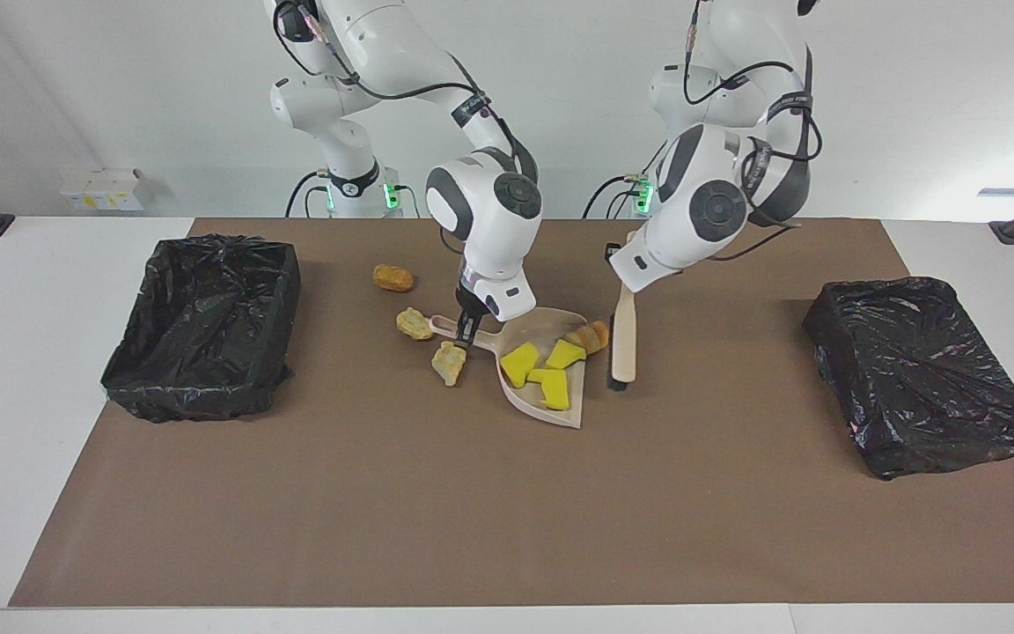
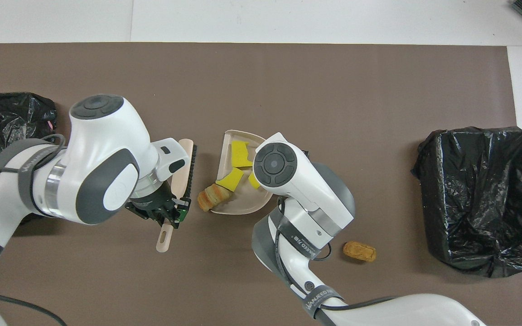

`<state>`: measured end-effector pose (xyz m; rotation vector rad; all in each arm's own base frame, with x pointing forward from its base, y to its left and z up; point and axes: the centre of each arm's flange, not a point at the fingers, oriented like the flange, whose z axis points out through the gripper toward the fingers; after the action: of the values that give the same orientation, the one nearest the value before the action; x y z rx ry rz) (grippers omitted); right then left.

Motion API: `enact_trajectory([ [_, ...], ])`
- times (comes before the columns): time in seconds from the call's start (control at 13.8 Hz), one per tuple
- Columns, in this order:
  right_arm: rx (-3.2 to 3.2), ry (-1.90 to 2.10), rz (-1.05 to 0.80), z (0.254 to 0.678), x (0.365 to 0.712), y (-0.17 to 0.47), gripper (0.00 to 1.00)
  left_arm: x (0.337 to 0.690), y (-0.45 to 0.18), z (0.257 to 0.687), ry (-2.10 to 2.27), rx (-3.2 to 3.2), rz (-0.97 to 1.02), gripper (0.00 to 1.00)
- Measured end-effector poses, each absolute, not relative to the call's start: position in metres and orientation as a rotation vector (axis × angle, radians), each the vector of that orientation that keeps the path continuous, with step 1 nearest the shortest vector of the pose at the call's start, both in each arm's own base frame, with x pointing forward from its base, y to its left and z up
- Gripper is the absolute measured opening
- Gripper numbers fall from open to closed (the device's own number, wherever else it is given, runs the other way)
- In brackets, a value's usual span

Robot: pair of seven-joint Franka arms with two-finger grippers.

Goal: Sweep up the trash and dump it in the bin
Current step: 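Sweep the sponges and crusts into the dustpan with the left gripper's brush, then carry the loaded dustpan to the bin with the right gripper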

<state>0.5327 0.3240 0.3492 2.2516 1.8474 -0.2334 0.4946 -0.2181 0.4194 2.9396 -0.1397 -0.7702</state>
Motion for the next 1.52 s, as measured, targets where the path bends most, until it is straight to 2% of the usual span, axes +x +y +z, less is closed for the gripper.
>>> enact_trajectory([
  [0.15,2.25,1.852,-0.232,0.35,0.535,0.32,0.31,0.489,-0.201,0.41,0.071,2.908,-0.837,0.27],
  [0.29,2.252,1.854,-0.217,0.351,0.54,0.315,0.31,0.463,-0.211,0.392,0.205,2.857,-0.86,0.27],
  [0.51,2.247,1.865,-0.193,0.349,0.543,0.313,0.31,0.424,-0.246,0.372,0.172,2.872,-0.738,0.27],
  [0.73,2.234,1.887,-0.13,0.346,0.544,0.316,0.31,0.405,-0.292,0.365,-0.007,2.891,-0.606,0.27],
  [1.02,2.189,1.945,-0.091,0.344,0.544,0.319,0.31,0.424,-0.304,0.376,-0.023,2.851,-0.503,0.27],
  [1.31,2.175,1.961,-0.086,0.347,0.545,0.318,0.31,0.439,-0.292,0.381,-0.027,2.878,-0.582,0.27],
  [1.52,2.178,1.951,-0.083,0.36,0.549,0.308,0.31,0.454,-0.27,0.418,-0.18,2.964,-0.642,0.27],
])
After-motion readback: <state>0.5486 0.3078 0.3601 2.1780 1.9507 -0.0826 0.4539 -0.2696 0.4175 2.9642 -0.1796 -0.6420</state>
